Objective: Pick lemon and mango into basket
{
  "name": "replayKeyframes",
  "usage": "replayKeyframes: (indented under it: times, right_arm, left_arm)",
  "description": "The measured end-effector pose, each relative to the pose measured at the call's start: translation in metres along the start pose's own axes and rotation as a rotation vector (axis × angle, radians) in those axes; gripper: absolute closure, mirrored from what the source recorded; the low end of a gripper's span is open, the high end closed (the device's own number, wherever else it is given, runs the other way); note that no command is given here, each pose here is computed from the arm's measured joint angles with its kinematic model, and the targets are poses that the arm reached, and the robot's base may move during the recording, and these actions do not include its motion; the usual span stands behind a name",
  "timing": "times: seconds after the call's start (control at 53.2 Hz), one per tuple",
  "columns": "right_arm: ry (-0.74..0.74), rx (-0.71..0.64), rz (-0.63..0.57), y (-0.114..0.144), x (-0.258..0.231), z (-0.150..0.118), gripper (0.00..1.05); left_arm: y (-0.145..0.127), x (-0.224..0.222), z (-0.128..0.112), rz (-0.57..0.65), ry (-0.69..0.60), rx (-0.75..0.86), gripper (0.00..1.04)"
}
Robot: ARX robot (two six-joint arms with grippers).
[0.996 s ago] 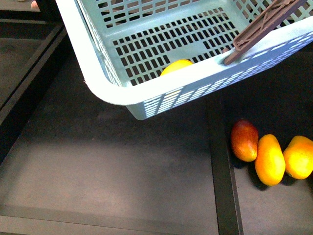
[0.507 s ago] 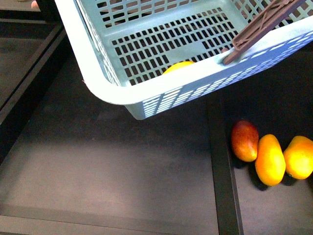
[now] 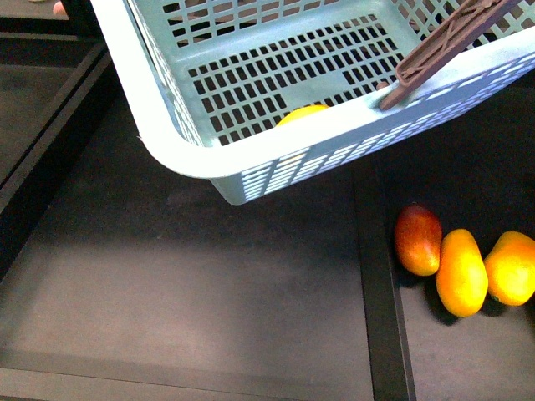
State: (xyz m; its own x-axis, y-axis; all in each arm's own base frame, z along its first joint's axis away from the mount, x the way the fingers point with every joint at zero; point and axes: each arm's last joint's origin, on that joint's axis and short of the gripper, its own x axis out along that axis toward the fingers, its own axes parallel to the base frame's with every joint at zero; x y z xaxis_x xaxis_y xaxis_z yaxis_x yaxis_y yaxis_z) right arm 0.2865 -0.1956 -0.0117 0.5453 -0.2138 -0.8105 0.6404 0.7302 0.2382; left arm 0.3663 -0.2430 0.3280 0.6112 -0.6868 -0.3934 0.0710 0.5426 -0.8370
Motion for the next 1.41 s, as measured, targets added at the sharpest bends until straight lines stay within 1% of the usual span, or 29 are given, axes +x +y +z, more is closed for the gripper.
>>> replayKeyframes:
  times: [0.075, 0.15, 0.244, 0.413, 0.432, 0.47, 0.695, 0.751, 0.845, 0.902, 1.033, 1.277, 1.409]
  right_arm:
    - [-0.062, 0.0, 0.063, 0.007, -0.04, 0.02, 0.5]
    - [-0.107, -0.017, 0.122, 0.015, -0.07, 0.03, 0.5]
    - [-0.184, -0.071, 0.222, 0.038, -0.123, 0.041, 0.5]
    - [-0.295, -0.202, 0.276, 0.073, -0.181, 0.044, 0.5]
    - [-0.321, -0.233, 0.286, 0.081, -0.193, 0.043, 0.5]
    - [-0.341, -0.255, 0.295, 0.088, -0.202, 0.042, 0.5]
    - [-0.486, -0.424, 0.407, 0.149, -0.261, 0.029, 0.5]
    - [-0.504, -0.452, 0.432, 0.162, -0.268, 0.027, 0.5]
    - [-0.545, -0.525, 0.478, 0.195, -0.277, 0.019, 0.5]
    - [-0.553, -0.544, 0.49, 0.207, -0.277, 0.017, 0.5]
    - [-0.569, -0.591, 0.516, 0.252, -0.268, 0.01, 0.5]
    - [-0.563, -0.606, 0.499, 0.292, -0.253, 0.008, 0.5]
    - [-0.559, -0.612, 0.485, 0.308, -0.248, 0.006, 0.5]
  left_arm:
    - [0.0, 0.0, 0.0, 0.0, 0.0, 0.0, 0.99]
    - [0.0, 0.0, 0.0, -0.001, 0.001, 0.0, 0.99]
    - [0.0, 0.0, 0.0, -0.001, 0.002, 0.0, 0.99]
    - [0.0, 0.0, 0.0, 0.0, 0.0, 0.0, 0.99]
    - [0.0, 0.0, 0.0, 0.0, 0.0, 0.0, 0.99]
    - [0.0, 0.0, 0.0, 0.0, -0.001, 0.0, 0.99]
    - [0.0, 0.0, 0.0, 0.0, 0.0, 0.0, 0.99]
    - [0.0, 0.0, 0.0, 0.0, 0.0, 0.0, 0.99]
    - [0.0, 0.0, 0.0, 0.0, 0.0, 0.0, 0.99]
    - [0.0, 0.0, 0.0, 0.0, 0.0, 0.0, 0.99]
    - [0.0, 0.0, 0.0, 0.0, 0.001, 0.0, 0.99]
    - [0.0, 0.0, 0.0, 0.001, -0.002, 0.001, 0.99]
    - [0.0, 0.0, 0.0, 0.0, 0.0, 0.0, 0.99]
